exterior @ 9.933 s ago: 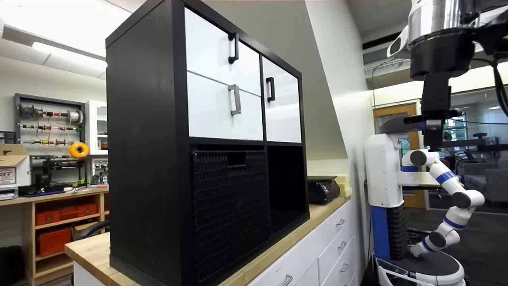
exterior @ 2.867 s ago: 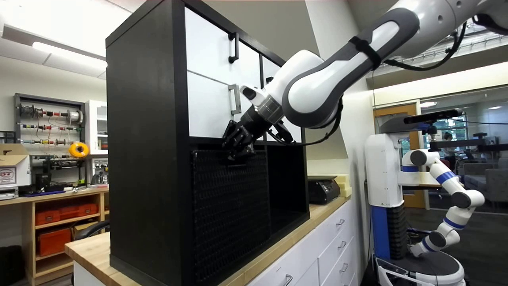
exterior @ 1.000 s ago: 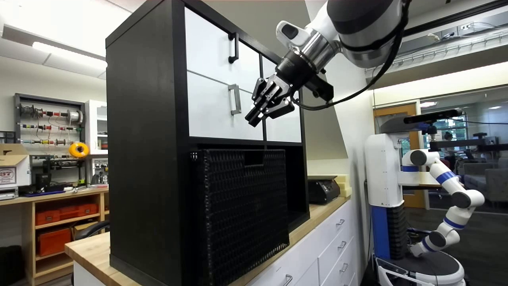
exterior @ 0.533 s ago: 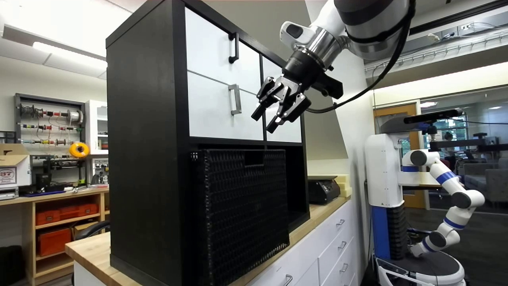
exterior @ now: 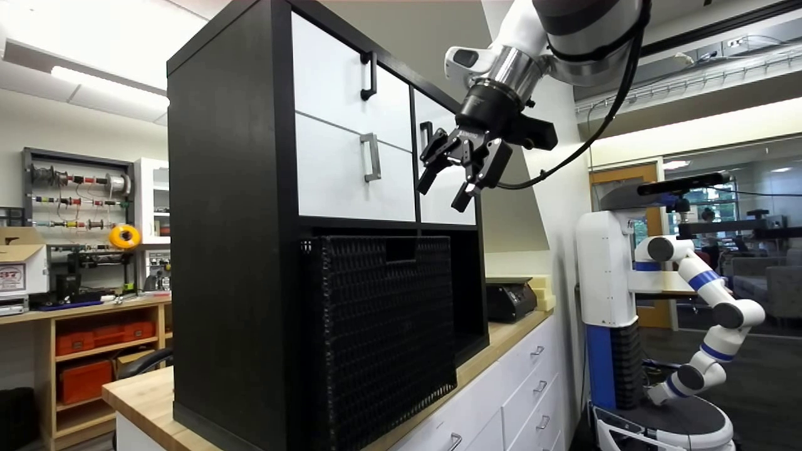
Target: Open the bottom drawer on the left
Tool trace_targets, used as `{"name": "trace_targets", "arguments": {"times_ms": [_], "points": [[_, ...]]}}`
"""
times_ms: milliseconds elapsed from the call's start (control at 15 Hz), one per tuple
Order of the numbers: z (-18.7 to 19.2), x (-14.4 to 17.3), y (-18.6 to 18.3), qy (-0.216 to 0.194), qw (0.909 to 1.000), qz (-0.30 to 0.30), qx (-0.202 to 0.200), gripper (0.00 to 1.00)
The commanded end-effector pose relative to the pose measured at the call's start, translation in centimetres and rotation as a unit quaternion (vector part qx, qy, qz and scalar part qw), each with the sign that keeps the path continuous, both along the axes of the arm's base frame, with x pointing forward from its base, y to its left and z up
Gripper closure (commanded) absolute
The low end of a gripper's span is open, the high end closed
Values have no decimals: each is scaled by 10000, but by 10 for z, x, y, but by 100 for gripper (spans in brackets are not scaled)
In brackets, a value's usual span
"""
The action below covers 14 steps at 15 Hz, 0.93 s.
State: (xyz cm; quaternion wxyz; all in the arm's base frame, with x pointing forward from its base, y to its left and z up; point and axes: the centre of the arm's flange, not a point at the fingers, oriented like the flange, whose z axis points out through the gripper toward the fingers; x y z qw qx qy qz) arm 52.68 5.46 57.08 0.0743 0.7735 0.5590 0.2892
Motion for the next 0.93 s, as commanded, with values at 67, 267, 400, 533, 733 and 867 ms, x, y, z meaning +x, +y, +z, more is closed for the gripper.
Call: {"name": "trace_targets", "arguments": {"times_ms": [67,267,400,533,733,867], "points": [[14,-4,-7,650,9950,-733,213,0],[10,1,-18,1028,9823,-1556,175,0],[4,5,-26,1152,9712,-2075,200,0],[-4,8,-31,1264,9577,-2576,234,0],[-13,3,-34,1214,9567,-2633,275,0],[-19,6,-35,1267,9490,-2869,310,0]]}}
